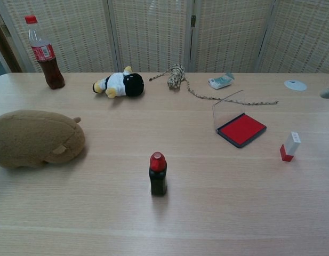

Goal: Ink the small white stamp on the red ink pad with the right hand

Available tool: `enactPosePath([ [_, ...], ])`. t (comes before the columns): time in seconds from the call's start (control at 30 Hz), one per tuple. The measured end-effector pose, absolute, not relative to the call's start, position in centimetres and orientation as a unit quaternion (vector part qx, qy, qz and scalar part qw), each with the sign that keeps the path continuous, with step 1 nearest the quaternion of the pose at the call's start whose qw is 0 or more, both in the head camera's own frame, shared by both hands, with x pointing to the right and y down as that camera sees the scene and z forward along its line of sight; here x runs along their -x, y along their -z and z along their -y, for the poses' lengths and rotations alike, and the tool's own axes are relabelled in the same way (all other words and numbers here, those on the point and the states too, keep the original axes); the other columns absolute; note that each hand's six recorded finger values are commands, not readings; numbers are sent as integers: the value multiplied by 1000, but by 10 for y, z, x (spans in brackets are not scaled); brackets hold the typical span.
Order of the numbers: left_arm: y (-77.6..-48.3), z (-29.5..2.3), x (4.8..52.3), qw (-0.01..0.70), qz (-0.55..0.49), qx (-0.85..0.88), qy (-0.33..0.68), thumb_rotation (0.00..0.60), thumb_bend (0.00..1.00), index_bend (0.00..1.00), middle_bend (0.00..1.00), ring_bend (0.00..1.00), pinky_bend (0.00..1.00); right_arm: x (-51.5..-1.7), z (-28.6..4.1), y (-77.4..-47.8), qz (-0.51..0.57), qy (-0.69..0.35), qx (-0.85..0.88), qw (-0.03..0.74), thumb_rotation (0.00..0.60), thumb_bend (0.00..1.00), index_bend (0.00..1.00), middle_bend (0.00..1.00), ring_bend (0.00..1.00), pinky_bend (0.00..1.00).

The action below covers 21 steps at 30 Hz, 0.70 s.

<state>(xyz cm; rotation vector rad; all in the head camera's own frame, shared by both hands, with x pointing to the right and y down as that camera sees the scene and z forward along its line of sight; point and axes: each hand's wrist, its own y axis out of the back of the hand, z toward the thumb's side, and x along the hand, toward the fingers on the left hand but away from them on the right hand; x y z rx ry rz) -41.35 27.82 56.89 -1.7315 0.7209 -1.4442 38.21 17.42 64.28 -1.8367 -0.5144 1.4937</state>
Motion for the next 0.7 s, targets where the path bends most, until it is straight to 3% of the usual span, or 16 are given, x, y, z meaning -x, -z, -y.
enactPosePath([
  [0.7, -537, -270, 424, 340, -326, 728, 499, 600, 337, 0, 0, 0, 57, -348, -188, -672, 259, -657, 642, 298, 600, 253, 212, 0, 0, 0],
])
